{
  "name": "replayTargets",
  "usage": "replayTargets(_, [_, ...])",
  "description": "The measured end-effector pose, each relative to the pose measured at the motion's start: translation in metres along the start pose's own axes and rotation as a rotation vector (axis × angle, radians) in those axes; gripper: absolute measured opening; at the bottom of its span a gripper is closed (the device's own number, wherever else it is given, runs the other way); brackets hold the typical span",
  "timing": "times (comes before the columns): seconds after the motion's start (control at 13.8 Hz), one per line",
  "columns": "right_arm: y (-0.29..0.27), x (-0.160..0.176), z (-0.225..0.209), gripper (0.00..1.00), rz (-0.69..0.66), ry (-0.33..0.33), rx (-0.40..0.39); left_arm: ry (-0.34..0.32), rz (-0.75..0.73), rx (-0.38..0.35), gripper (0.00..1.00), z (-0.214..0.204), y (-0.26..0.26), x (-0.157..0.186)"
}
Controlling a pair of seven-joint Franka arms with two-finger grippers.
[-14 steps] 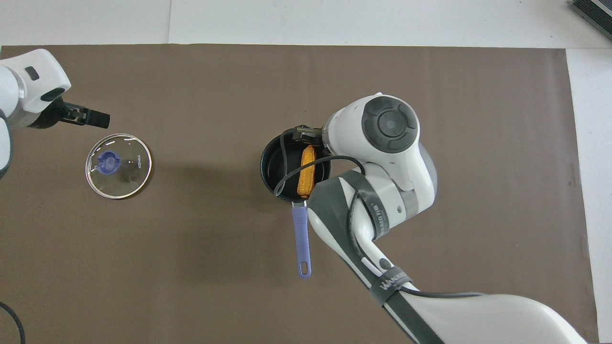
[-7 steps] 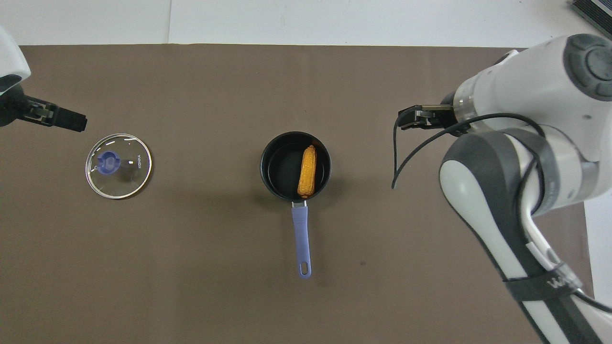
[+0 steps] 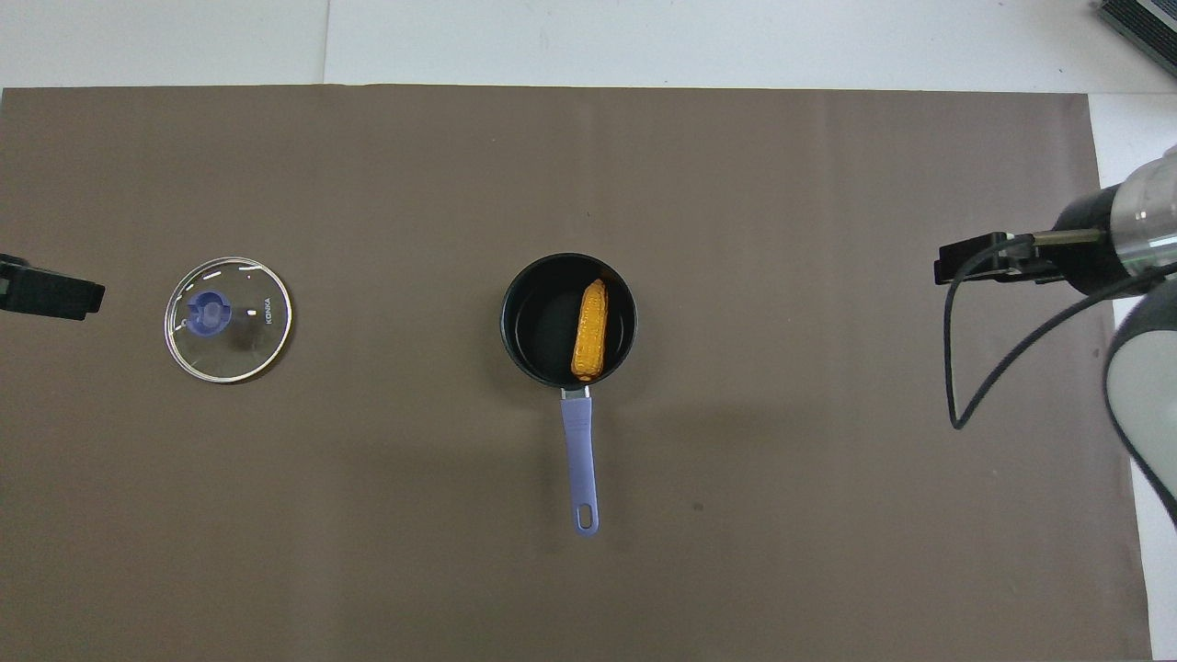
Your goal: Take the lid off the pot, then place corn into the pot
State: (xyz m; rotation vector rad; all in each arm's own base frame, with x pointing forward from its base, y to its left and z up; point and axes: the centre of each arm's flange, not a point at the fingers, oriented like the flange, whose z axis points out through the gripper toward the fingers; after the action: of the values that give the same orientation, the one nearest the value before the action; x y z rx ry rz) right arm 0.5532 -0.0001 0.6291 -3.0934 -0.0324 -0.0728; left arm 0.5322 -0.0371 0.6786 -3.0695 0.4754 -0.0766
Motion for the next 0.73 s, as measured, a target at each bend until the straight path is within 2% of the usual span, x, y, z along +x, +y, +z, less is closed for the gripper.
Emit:
replayTargets(0.15, [0.014,-0.002,0.001,1.00,0.017,-0.015,-0.008,-0.005,-0.008,-0.005,1.00,0.001,-0.003,-0.001])
replayTargets(0.29, [0.020,-0.008,-0.003,1.00,0.022,-0.058,-0.022,0.001,-0.015,-0.006,1.00,-0.002,-0.005,-0.002])
replayTargets(0.44, [0.019,-0.020,-0.028,1.00,0.021,-0.097,-0.024,0.004,-0.031,-0.006,1.00,-0.003,-0.006,-0.002])
replayTargets(0.73, [0.016,-0.035,-0.054,1.00,0.016,-0.083,-0.022,0.004,-0.061,-0.007,1.00,-0.003,-0.009,-0.003])
